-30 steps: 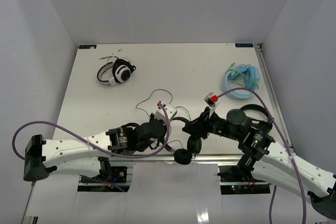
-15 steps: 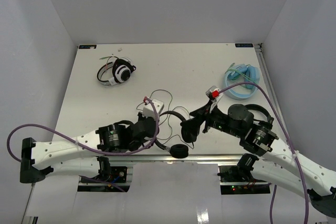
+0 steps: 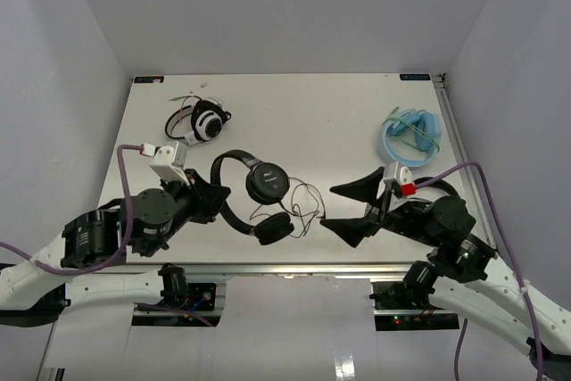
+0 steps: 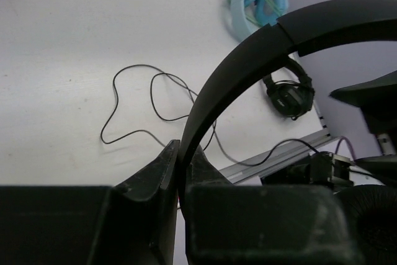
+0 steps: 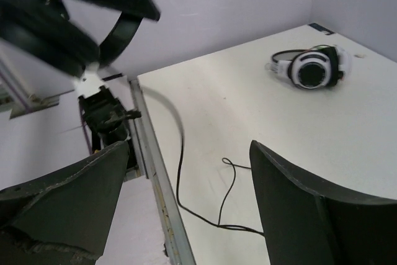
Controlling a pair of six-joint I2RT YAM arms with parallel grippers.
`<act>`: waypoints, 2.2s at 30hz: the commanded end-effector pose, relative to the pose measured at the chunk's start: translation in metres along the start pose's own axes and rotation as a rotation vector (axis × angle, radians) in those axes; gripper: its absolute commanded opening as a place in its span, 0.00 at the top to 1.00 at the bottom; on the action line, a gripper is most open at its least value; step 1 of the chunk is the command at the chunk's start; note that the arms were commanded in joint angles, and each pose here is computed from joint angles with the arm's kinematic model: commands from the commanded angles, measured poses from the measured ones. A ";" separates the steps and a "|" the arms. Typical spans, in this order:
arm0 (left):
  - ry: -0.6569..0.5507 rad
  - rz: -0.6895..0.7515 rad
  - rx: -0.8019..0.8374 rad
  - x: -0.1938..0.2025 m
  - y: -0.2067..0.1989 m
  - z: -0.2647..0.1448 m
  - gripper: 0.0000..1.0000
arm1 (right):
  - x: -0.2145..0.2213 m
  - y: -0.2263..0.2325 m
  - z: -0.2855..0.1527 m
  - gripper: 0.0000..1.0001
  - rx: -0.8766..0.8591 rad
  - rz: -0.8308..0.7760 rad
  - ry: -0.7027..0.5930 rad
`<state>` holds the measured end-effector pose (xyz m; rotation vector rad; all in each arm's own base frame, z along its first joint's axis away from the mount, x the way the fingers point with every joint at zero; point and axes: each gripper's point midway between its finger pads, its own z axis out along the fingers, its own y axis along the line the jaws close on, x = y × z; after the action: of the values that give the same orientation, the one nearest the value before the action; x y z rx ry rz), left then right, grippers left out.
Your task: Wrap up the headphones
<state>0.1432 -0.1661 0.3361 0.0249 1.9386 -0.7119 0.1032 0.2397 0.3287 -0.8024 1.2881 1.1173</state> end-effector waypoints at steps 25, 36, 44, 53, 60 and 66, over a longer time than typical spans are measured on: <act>-0.003 -0.089 0.205 -0.024 -0.052 -0.012 1.00 | 0.070 0.067 0.038 0.17 -0.518 -0.014 -0.078; -0.022 -0.109 0.231 -0.031 -0.058 -0.014 1.00 | 0.087 0.080 0.062 0.18 -0.545 0.008 -0.053; -0.047 -0.156 0.310 -0.045 -0.068 -0.027 1.00 | 0.098 0.074 0.076 0.26 -0.476 0.045 -0.051; -0.054 -0.179 0.351 -0.048 -0.071 -0.033 1.00 | 0.111 0.038 0.094 0.39 -0.253 0.081 -0.033; -0.043 -0.186 0.376 -0.038 -0.075 -0.029 1.00 | 0.109 0.043 0.103 0.40 -0.294 0.068 -0.037; -0.059 -0.195 0.383 -0.043 -0.079 -0.028 1.00 | 0.119 0.056 0.101 0.40 -0.375 0.092 -0.036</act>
<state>0.1173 -0.2016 0.3929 0.0873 1.8075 -1.1026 0.0838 0.3673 0.2055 -1.0038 1.2567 1.4009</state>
